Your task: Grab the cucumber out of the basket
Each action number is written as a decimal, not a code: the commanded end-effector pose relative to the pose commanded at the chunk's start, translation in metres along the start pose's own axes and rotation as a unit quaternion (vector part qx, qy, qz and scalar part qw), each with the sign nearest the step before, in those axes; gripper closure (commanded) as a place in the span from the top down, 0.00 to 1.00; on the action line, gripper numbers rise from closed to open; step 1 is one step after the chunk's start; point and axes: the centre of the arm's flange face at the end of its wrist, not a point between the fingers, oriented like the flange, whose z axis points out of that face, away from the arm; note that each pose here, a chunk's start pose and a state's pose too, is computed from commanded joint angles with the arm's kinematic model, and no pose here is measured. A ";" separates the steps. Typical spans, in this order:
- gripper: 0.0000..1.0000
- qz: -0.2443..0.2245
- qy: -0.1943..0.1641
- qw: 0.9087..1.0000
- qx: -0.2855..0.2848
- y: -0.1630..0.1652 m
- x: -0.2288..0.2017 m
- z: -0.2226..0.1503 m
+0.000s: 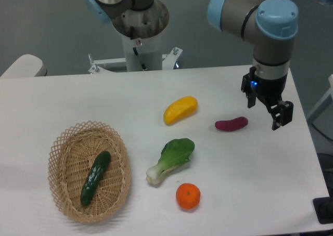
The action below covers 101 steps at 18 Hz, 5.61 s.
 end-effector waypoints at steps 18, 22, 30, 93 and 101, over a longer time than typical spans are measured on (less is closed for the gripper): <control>1.00 -0.197 0.047 0.979 0.002 -0.127 0.096 -0.009; 1.00 -0.293 0.066 0.954 0.006 -0.208 0.118 0.003; 1.00 -0.386 0.104 0.917 0.002 -0.331 0.149 0.040; 0.27 -0.298 0.027 0.952 0.059 -0.366 0.083 0.034; 0.27 -0.244 0.027 0.969 0.020 -0.197 0.021 0.024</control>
